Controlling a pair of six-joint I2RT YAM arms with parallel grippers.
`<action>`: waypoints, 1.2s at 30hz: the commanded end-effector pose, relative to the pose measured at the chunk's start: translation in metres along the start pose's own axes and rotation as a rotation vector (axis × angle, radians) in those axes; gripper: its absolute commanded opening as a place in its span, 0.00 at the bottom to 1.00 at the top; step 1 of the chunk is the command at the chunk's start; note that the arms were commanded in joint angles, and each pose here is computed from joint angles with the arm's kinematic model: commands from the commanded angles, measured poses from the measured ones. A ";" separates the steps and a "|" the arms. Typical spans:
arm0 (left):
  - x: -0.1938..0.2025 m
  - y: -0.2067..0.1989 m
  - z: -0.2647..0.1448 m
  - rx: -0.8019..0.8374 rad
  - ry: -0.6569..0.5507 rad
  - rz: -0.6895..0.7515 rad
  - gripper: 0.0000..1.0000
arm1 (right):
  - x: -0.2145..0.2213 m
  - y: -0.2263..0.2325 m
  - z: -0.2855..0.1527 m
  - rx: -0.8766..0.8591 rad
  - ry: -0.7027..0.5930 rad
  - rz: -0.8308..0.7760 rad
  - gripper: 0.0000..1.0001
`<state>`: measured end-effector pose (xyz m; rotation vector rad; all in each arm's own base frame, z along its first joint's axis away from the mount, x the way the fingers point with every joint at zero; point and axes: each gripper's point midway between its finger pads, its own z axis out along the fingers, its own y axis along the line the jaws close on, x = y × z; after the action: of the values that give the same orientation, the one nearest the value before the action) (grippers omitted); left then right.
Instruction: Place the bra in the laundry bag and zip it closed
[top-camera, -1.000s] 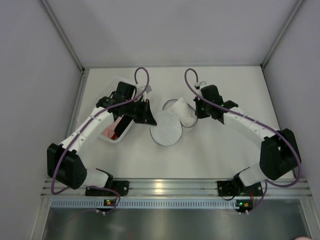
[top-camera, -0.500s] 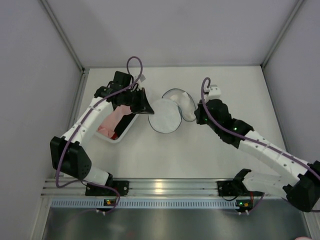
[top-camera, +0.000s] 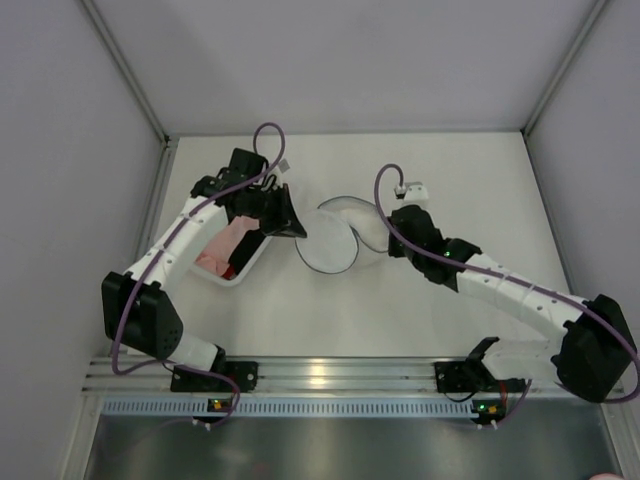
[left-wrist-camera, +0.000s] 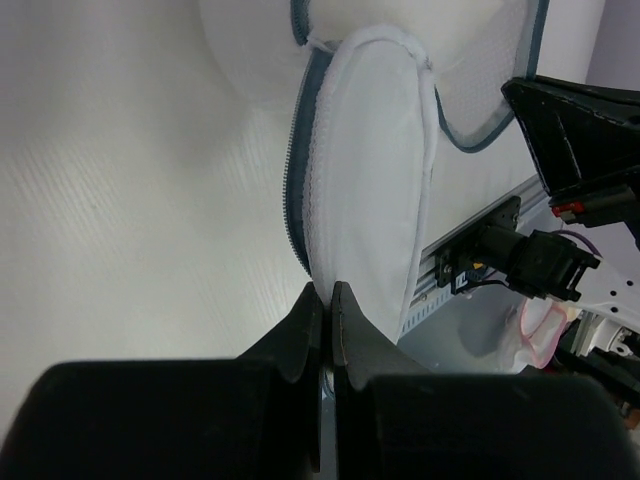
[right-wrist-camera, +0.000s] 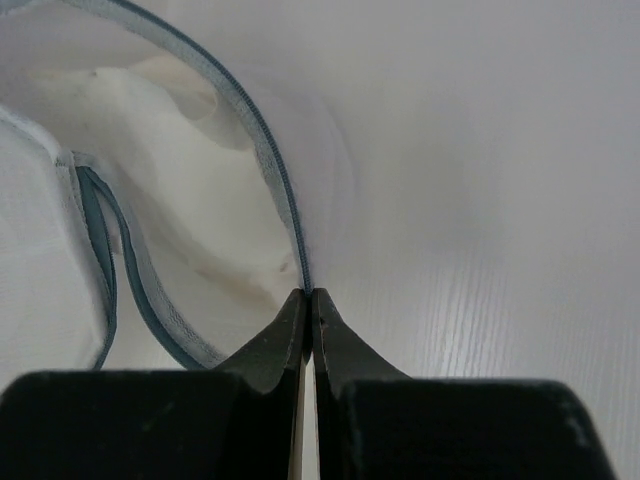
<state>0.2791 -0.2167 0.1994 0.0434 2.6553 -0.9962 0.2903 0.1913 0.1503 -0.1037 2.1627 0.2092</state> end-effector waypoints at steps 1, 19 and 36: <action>0.002 0.000 -0.007 0.000 -0.011 0.005 0.00 | -0.022 0.021 0.003 -0.063 -0.045 -0.019 0.02; -0.004 0.001 -0.017 -0.039 -0.080 -0.140 0.00 | -0.033 0.156 -0.083 -0.571 -0.356 -0.796 0.96; -0.004 -0.005 -0.025 -0.001 -0.093 -0.150 0.00 | -0.042 0.216 -0.033 -0.363 -0.459 -0.953 0.57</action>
<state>0.2782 -0.2022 0.2002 -0.2193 2.6701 -0.9661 0.2430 0.3810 0.2003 -1.2229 1.4798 0.0915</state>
